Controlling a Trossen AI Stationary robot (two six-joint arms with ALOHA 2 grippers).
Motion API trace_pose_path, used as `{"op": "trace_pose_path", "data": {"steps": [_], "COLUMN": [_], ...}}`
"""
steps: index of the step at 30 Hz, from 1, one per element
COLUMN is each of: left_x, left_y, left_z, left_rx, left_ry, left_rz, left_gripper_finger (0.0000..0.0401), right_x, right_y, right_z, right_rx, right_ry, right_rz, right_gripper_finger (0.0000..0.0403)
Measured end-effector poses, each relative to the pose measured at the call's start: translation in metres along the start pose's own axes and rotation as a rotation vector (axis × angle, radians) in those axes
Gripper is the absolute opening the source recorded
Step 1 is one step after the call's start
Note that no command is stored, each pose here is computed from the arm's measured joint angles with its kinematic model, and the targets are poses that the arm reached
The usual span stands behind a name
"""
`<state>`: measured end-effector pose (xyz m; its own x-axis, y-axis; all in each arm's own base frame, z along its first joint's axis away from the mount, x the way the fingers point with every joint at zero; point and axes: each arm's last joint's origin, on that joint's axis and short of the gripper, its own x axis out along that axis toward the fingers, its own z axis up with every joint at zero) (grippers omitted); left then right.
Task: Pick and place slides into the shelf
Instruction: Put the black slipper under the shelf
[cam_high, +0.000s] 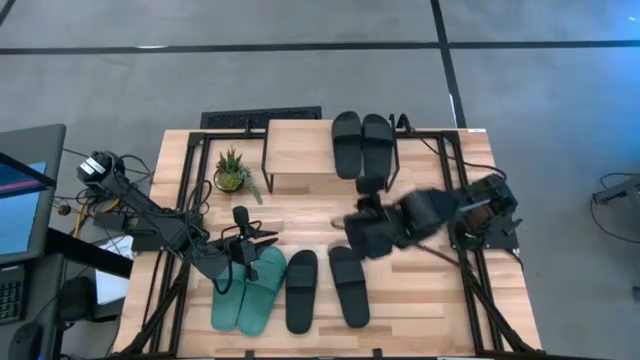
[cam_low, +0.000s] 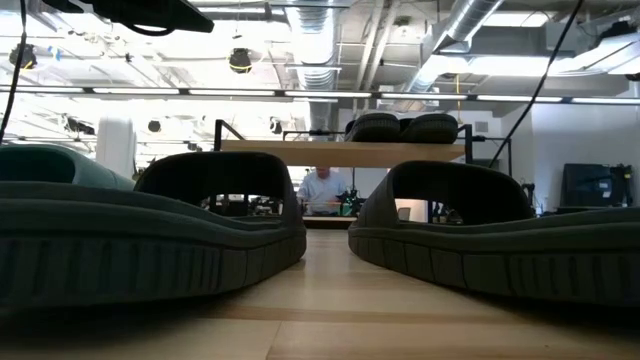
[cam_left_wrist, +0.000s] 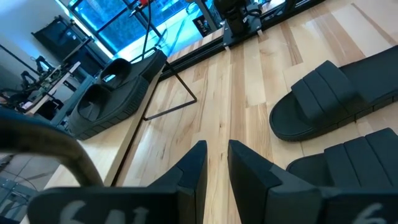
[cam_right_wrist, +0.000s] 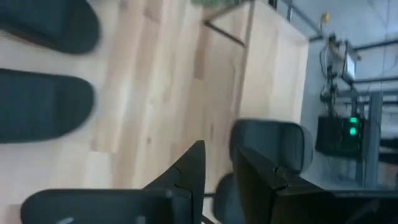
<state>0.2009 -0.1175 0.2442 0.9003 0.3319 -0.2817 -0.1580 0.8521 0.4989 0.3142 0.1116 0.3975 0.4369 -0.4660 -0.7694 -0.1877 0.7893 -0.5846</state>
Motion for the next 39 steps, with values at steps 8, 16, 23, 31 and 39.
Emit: {"op": "trace_pose_path", "data": {"steps": [8, 16, 23, 31, 39], "left_x": [0.0, 0.0, 0.0, 0.0, -0.001], "left_y": [-0.002, -0.003, -0.003, -0.005, -0.008], "left_z": [0.0, 0.0, 0.0, 0.0, 0.001], "left_rx": [-0.011, -0.01, -0.01, -0.011, -0.048], "left_ry": [-0.007, -0.014, -0.014, -0.022, -0.029], "left_rz": [-0.053, -0.115, -0.115, -0.171, -0.276], "left_gripper_finger": [0.0055, 0.0055, 0.0055, 0.0055, 0.0055], "right_x": [-0.042, -0.077, -0.072, -0.025, 0.023], "right_y": [0.05, 0.094, 0.144, 0.194, 0.227], "right_z": [-0.002, -0.013, -0.032, -0.053, -0.062], "right_rx": [0.006, 0.069, 0.11, 0.193, 0.271], "right_ry": [-0.123, -0.218, -0.203, -0.182, -0.264], "right_rz": [0.017, 0.052, 0.0, -0.099, -0.122], "right_gripper_finger": [0.0072, 0.0072, 0.0072, 0.0072, 0.0072]}}
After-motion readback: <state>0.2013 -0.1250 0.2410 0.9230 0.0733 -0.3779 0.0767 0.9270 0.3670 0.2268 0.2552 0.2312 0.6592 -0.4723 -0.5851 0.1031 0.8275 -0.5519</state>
